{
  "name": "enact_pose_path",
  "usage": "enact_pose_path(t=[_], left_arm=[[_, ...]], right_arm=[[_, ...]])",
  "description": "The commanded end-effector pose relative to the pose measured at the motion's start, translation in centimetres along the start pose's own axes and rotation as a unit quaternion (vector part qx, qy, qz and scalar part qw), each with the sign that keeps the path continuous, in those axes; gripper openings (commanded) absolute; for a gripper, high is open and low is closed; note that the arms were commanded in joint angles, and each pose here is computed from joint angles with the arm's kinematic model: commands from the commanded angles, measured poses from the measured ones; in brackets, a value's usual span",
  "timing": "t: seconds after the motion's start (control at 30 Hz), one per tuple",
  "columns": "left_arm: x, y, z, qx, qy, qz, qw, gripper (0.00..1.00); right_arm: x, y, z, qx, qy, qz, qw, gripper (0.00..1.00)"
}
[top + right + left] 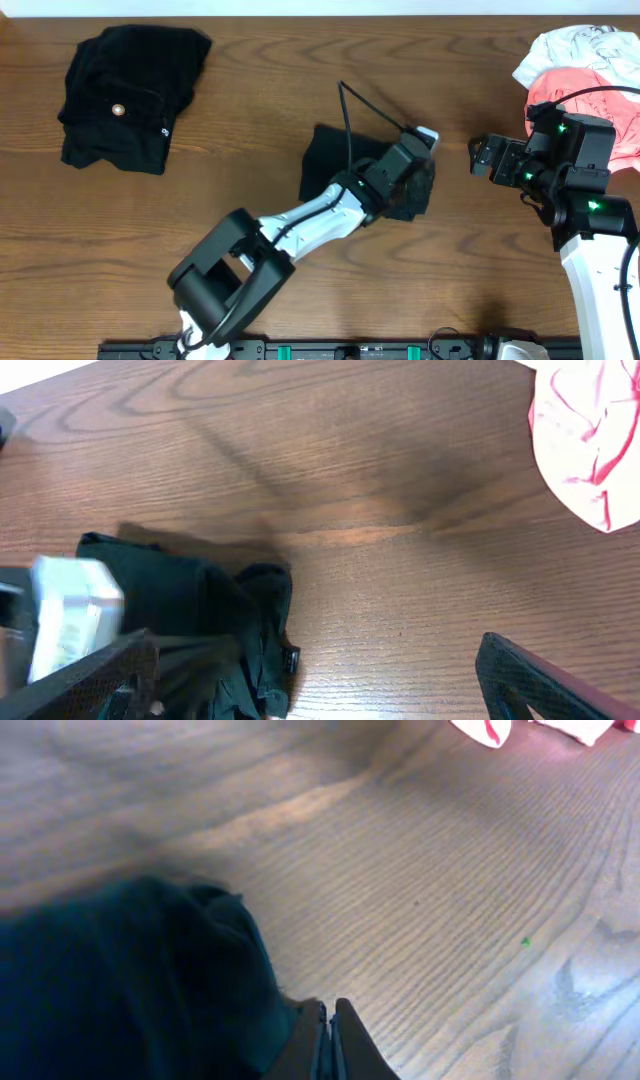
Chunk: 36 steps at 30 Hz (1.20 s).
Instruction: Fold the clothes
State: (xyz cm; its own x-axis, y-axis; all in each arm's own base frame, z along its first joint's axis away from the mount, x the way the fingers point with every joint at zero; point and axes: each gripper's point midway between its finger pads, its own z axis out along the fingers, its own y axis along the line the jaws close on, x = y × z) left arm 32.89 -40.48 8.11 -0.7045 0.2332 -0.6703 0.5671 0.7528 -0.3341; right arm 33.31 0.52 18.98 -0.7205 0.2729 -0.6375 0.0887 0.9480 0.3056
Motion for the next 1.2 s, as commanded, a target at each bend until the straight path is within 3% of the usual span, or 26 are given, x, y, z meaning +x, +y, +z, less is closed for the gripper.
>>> enact_pose_path(t=[0.0, 0.1, 0.2, 0.27, 0.43, 0.5, 0.57, 0.6, 0.63, 0.7, 0.77, 1.17], left_arm=[[-4.9, 1.1, -4.1, -0.035, -0.067, 0.025, 0.997, 0.06], [-6.7, 3.5, -6.4, -0.076, -0.087, 0.012, 0.993, 0.15], [-7.1, 6.2, -7.7, -0.1, -0.083, -0.007, 0.992, 0.45], [-6.8, 8.3, -8.1, -0.117, -0.07, -0.022, 0.99, 0.57], [-5.7, 13.3, -9.2, -0.152, -0.036, -0.064, 0.986, 0.64], [-5.3, 14.7, -9.6, -0.149, -0.026, -0.08, 0.985, 0.64], [-4.9, 15.6, -9.8, -0.137, -0.014, -0.095, 0.986, 0.64], [-4.5, 15.8, -9.9, -0.13, -0.008, -0.102, 0.986, 0.61], [-4.1, 16.2, -9.9, -0.127, -0.002, -0.108, 0.986, 0.55], [-3.0, 16.9, -9.8, -0.13, 0.014, -0.118, 0.984, 0.28], [-1.7, 17.4, -9.5, -0.136, 0.035, -0.125, 0.982, 0.07], [4.2, 19.3, -5.8, -0.149, 0.126, -0.149, 0.969, 0.06]], right_arm=[[0.0, -0.2, -0.3, 0.003, -0.003, 0.002, 1.0, 0.99], [0.0, -0.2, -0.3, 0.003, -0.001, 0.002, 1.0, 0.99], [0.1, -0.2, -0.3, 0.003, 0.0, 0.002, 1.0, 0.99], [0.2, -0.2, -0.3, 0.004, 0.003, -0.004, 1.0, 0.99], [1.6, 1.0, 0.3, -0.032, 0.037, -0.037, 0.998, 0.99], [2.4, 2.6, 0.7, -0.071, 0.053, -0.061, 0.994, 0.77], [3.0, 4.0, 1.3, -0.102, 0.066, -0.08, 0.989, 0.22], [3.2, 4.6, 1.7, -0.111, 0.072, -0.084, 0.988, 0.01], [3.5, 5.2, 2.0, -0.122, 0.078, -0.089, 0.986, 0.01], [4.3, 6.7, 3.0, -0.143, 0.092, -0.102, 0.98, 0.01], [5.0, 8.0, 3.9, -0.155, 0.103, -0.116, 0.976, 0.01], [7.3, 11.8, 9.5, -0.175, 0.13, -0.126, 0.968, 0.01]])
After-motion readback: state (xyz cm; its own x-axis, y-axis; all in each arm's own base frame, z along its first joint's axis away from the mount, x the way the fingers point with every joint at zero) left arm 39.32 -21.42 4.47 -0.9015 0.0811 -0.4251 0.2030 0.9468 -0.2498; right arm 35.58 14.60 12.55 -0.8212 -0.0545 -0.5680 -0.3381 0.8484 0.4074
